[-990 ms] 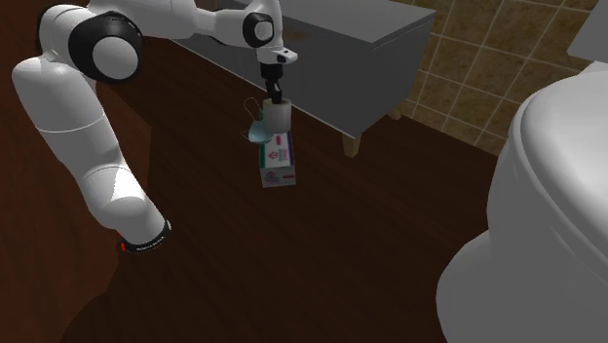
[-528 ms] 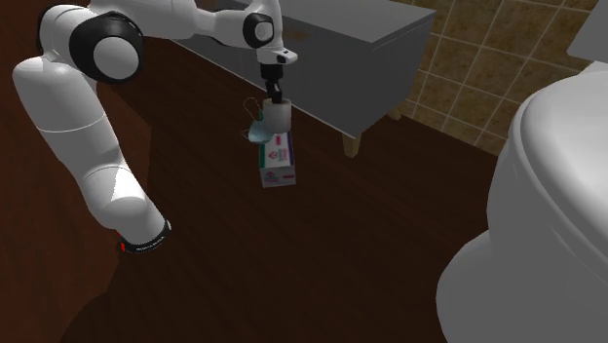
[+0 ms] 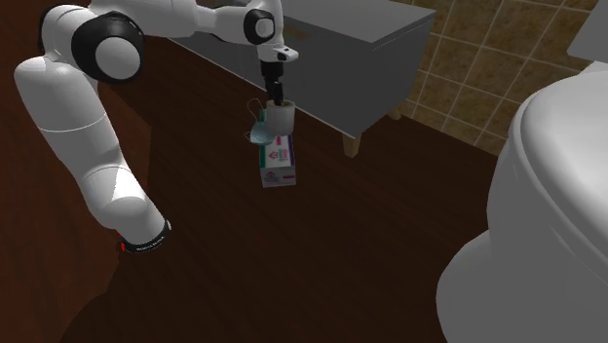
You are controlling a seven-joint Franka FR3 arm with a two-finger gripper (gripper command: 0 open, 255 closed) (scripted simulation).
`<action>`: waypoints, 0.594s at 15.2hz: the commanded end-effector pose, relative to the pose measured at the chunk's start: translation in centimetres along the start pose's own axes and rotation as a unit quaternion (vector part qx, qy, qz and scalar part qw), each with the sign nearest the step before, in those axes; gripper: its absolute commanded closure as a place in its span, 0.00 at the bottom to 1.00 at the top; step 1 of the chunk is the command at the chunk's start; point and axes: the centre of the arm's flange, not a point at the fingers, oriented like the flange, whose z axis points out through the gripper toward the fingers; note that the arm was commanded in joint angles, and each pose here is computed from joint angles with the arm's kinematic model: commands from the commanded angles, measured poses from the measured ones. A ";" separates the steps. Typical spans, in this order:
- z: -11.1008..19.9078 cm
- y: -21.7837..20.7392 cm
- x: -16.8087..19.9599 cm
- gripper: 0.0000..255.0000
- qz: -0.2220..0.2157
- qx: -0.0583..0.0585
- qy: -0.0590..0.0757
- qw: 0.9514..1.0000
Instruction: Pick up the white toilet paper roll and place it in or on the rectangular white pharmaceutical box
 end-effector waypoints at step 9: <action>-3.4 0.0 -0.1 0.00 0.000 0.000 0.000 1.000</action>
